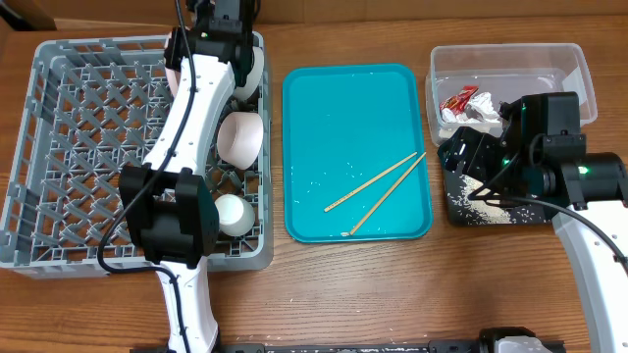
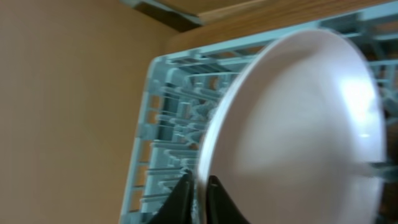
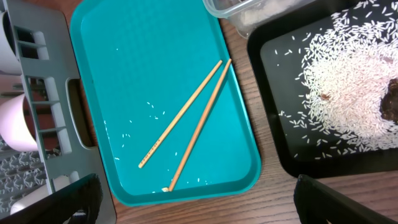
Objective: Sort waste into correct bins and load items into the dishwasher
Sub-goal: 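Lift the white plate with the left gripper and stand it in the rack, then release the plate and move the left gripper back toward the teal tray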
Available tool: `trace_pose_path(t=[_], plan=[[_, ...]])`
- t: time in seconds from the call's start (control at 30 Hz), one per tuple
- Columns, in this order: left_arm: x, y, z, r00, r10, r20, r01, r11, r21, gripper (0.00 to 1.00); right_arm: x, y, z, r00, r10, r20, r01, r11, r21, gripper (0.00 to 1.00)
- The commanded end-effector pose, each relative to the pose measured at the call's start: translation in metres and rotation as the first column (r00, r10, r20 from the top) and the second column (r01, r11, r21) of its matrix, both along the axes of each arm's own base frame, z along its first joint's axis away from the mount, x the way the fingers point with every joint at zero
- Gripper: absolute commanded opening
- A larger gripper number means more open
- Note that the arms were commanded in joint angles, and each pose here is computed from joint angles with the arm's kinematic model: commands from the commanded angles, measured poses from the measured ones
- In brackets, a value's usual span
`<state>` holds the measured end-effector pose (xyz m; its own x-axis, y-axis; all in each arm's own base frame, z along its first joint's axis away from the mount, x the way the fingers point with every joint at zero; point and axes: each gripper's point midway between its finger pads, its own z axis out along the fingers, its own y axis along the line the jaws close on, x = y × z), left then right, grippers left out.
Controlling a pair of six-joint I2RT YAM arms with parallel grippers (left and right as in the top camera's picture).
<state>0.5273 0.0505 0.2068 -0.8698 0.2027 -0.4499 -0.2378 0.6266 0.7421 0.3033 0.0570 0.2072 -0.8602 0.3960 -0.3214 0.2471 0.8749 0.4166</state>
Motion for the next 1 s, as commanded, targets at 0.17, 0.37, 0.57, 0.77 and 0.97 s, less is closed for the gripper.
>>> trace_pose_path(t=[0.17, 0.37, 0.57, 0.77, 0.97], plan=[[0.006, -0.023, -0.032, 0.999, -0.049, 0.003, 0.049, 0.978, -0.203, 0.58, 0.003, -0.002, 0.006, 1.000, -0.004, 0.023, 0.004, 1.000, -0.007, 1.00], [-0.002, -0.029, -0.008, 0.998, -0.018, 0.057, 0.034, 0.957, -0.288, 0.77, 0.003, -0.002, 0.006, 1.000, -0.004, 0.023, 0.004, 1.000, -0.007, 1.00], [-0.018, -0.054, 0.049, 0.990, -0.082, 0.118, 0.128, 0.878, -0.461, 0.88, 0.003, -0.002, 0.006, 1.000, -0.004, 0.023, 0.004, 1.000, -0.007, 1.00], [-0.049, -0.093, 0.103, 0.961, -0.197, 0.193, 0.275, 0.744, -0.609, 1.00, 0.003, -0.002, 0.006, 1.000, -0.004, 0.023, 0.004, 1.000, -0.007, 1.00], [-0.084, -0.177, 0.097, 0.860, -0.484, 0.163, 0.411, 0.466, -0.783, 0.92, 0.003, -0.002, 0.006, 1.000, -0.004, 0.023, 0.004, 1.000, -0.007, 1.00]])
